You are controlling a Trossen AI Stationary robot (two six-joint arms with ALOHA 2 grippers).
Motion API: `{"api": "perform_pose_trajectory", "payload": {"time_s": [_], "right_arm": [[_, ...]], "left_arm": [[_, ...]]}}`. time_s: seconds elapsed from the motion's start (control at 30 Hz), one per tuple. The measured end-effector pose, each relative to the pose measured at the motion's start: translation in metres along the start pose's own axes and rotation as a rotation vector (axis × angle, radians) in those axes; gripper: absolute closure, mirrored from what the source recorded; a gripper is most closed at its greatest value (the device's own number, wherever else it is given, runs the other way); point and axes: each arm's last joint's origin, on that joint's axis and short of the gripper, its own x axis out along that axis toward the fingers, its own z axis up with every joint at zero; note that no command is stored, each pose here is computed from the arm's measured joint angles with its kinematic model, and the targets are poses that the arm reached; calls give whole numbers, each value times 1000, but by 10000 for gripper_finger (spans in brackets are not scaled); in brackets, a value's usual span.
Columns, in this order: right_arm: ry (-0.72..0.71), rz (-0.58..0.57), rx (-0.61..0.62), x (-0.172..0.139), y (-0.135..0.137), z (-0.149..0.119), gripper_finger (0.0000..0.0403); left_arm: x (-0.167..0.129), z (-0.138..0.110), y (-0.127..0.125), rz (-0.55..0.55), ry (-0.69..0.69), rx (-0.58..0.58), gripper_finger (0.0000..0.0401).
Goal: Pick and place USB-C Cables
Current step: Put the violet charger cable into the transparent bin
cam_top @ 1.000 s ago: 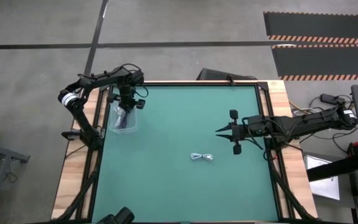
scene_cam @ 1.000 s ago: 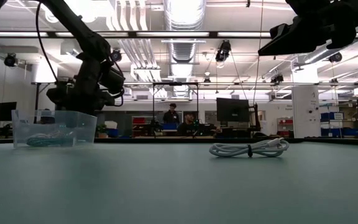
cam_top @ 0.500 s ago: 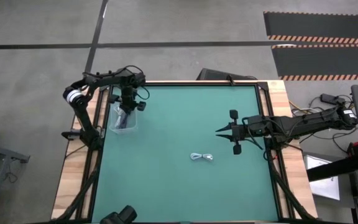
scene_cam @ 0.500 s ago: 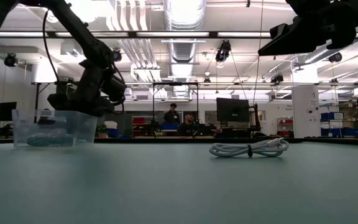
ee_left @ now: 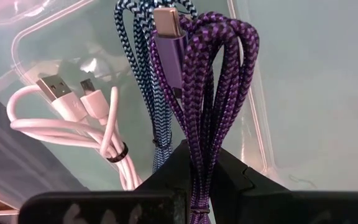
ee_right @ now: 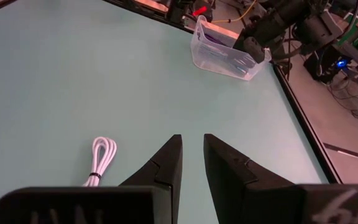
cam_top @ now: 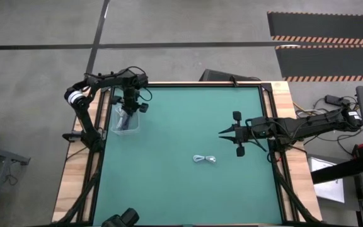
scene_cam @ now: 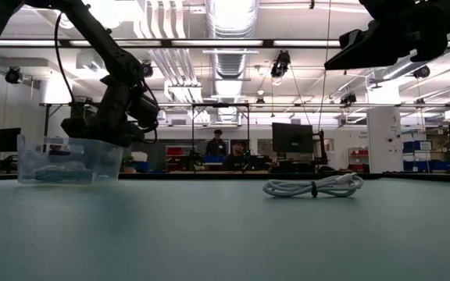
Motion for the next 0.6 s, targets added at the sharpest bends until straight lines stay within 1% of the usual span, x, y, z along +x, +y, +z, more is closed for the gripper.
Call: {"api": "perform_pose_trajectory", "payload": {"time_s": [0.3, 0.6], "right_arm": [[0, 0, 0, 0, 0, 0, 346], [0, 0, 0, 0, 0, 0, 346]], "left_arm": [[0, 0, 0, 6, -3, 23, 381], [0, 0, 1, 8, -6, 24, 352]]}}
